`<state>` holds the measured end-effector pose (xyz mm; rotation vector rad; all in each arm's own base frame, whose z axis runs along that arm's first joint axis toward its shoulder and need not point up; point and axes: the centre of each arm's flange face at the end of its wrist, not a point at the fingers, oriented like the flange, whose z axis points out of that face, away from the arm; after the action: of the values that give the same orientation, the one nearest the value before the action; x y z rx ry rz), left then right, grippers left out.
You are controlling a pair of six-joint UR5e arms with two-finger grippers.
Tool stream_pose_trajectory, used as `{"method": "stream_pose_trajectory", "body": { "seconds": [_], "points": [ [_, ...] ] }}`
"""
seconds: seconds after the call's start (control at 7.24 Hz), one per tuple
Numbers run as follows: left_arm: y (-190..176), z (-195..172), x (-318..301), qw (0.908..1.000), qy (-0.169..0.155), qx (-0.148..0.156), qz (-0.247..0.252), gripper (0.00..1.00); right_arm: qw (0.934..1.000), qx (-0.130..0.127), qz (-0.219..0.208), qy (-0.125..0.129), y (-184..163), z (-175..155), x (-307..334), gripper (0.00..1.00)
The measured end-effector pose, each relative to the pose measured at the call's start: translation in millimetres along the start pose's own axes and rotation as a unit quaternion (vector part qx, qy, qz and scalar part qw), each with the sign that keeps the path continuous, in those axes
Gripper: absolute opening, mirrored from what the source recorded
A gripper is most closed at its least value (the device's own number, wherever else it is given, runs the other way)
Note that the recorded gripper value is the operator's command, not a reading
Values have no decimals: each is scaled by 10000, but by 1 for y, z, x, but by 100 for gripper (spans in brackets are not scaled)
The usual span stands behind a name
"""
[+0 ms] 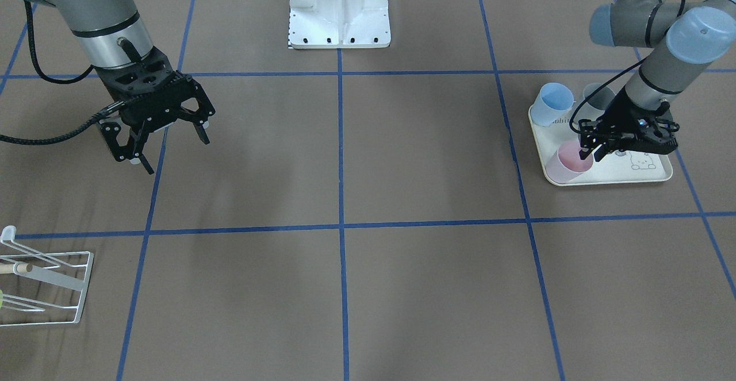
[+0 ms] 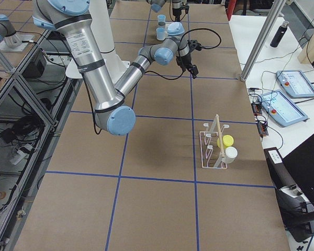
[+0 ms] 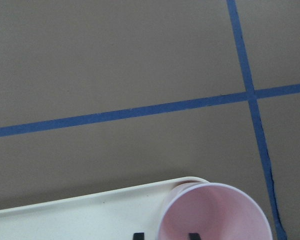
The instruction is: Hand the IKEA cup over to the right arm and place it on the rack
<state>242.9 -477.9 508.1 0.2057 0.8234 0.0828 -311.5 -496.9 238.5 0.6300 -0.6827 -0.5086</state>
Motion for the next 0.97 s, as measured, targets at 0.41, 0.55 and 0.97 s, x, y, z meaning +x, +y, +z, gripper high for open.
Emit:
{"method": "stream_pose_trajectory", "body": {
  "seconds": [0.41,0.55,0.97],
  "points": [
    [1,1,0,10000,3,-20,-12,0,10000,-7,-3,0,1,1,0,100],
    [1,0,1,10000,22,-38,-9,0,10000,-7,-7,1,1,1,-1,100],
    [-5,-19,6,9999,129,58,-13,0,9993,281,-176,-161,-2,5,-13,100]
  ]
}}
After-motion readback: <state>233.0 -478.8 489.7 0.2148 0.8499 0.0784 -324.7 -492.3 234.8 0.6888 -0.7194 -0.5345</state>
